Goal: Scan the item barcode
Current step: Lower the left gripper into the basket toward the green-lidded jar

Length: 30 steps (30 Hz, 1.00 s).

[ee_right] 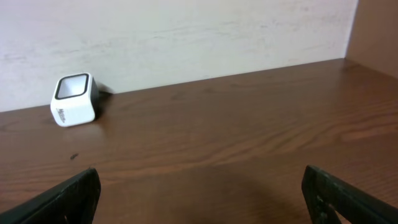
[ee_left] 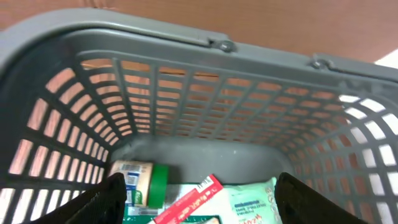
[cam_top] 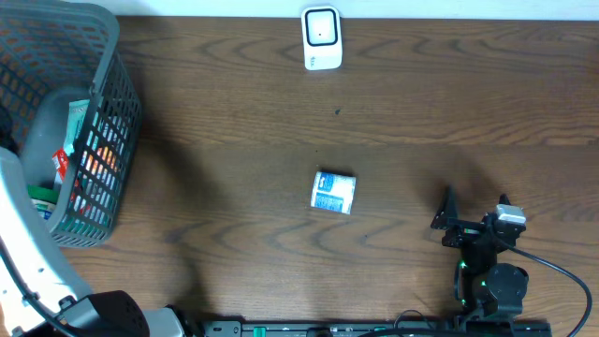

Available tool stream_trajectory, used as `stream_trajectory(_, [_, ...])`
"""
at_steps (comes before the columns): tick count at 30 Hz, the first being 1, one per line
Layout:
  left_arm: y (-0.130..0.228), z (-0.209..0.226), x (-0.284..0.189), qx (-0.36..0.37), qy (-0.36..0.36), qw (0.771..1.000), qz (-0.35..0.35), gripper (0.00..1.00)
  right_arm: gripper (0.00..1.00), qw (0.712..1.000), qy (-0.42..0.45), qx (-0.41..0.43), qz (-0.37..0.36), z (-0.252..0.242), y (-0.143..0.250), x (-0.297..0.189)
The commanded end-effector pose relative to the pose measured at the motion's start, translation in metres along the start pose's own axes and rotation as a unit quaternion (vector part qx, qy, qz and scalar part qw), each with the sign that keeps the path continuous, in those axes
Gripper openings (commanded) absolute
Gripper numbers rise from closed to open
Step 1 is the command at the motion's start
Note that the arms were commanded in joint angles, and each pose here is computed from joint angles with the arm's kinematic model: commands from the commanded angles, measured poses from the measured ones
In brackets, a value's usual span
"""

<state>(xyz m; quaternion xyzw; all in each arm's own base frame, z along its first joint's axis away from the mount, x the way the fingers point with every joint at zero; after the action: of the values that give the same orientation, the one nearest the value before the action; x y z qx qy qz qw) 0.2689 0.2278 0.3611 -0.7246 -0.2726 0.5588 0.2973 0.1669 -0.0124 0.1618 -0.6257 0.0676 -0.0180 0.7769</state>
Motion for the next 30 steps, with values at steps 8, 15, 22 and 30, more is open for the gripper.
stream_trajectory(8, [0.009, 0.012, 0.011, 0.013, -0.048, 0.998, 0.023, 0.76, 0.99, 1.000, -0.001, -0.008, 0.002, 0.000, 0.001, 0.000])
stream_trajectory(15, [0.036, 0.013, 0.046, 0.040, -0.108, 0.990, 0.082, 0.76, 0.99, 1.000, -0.001, -0.008, 0.002, 0.000, 0.001, 0.000])
stream_trajectory(22, [0.074, 0.011, 0.096, 0.093, -0.173, 0.969, 0.149, 0.76, 0.99, 1.000, -0.001, -0.008, 0.002, 0.000, 0.001, 0.000])
stream_trajectory(30, [0.098, 0.018, 0.131, 0.149, -0.182, 0.945, 0.227, 0.76, 0.99, 1.000, -0.001, -0.008, 0.002, 0.000, 0.001, 0.000])
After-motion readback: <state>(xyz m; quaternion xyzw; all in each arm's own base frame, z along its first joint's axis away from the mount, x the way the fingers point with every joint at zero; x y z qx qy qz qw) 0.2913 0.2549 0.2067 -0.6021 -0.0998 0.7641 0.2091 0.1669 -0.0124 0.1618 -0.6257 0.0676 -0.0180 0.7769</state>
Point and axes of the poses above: each gripper's point midway between its finger pads, its own x axis out along the fingers, its own z axis along the line the jaws close on, y = z × x, the point moved 8 cm from there along -x, back along the fingers, and after that the axes turned 4 degrees about x, right-handed, at the moved point
